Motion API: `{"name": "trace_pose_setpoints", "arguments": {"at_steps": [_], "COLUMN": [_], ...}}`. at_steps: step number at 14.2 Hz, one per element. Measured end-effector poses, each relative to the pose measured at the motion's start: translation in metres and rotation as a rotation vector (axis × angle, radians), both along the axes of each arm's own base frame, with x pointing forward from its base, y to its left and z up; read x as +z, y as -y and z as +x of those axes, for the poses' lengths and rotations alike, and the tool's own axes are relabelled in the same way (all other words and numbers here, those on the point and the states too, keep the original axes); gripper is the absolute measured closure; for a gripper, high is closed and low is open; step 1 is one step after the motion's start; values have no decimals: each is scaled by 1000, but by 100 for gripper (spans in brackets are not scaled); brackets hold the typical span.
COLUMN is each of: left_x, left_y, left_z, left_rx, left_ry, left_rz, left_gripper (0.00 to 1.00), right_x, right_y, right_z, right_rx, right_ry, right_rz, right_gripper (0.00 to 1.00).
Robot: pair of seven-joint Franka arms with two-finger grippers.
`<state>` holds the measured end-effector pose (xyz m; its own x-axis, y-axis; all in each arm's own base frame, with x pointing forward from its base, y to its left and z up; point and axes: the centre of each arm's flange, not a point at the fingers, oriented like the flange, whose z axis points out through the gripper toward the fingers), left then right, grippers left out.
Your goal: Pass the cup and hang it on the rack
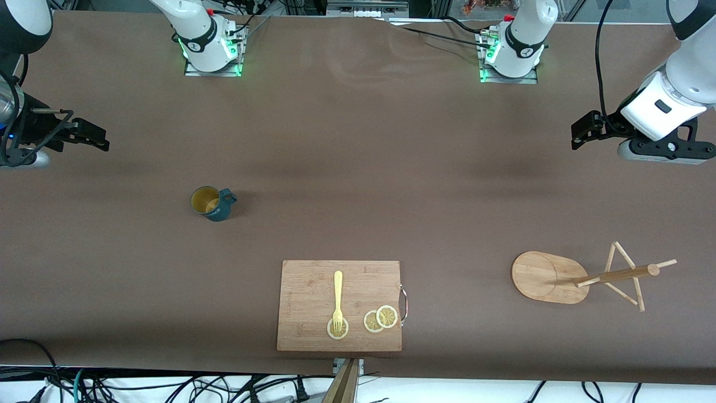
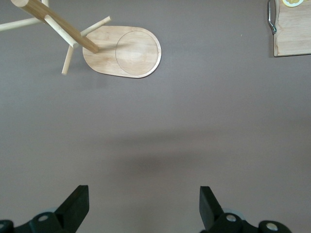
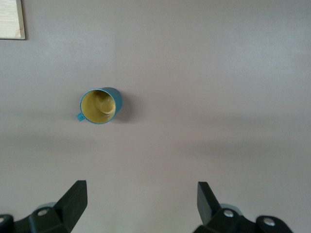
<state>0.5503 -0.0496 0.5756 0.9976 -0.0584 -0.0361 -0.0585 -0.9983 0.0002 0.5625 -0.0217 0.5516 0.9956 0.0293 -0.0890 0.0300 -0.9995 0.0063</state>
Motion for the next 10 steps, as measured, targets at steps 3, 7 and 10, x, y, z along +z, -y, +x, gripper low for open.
{"name": "trace_pose_setpoints", "arguments": {"at_steps": [3, 7, 10], "left_x": [0, 0, 2], "left_y": [0, 0, 0], "left_z": [0, 0, 0], "left_rx": [0, 0, 0], "left_ry": [0, 1, 4], "left_rz": [0, 0, 0], "left_gripper": [0, 0, 0], "right_x": [-2, -11, -23], "right_y": [-2, -4, -5], "right_z": [0, 3, 7], "right_rx": [4, 9, 16], "right_ry": [-8, -25, -50], "right_rz": [0, 1, 2], "right_gripper": [0, 0, 0]}}
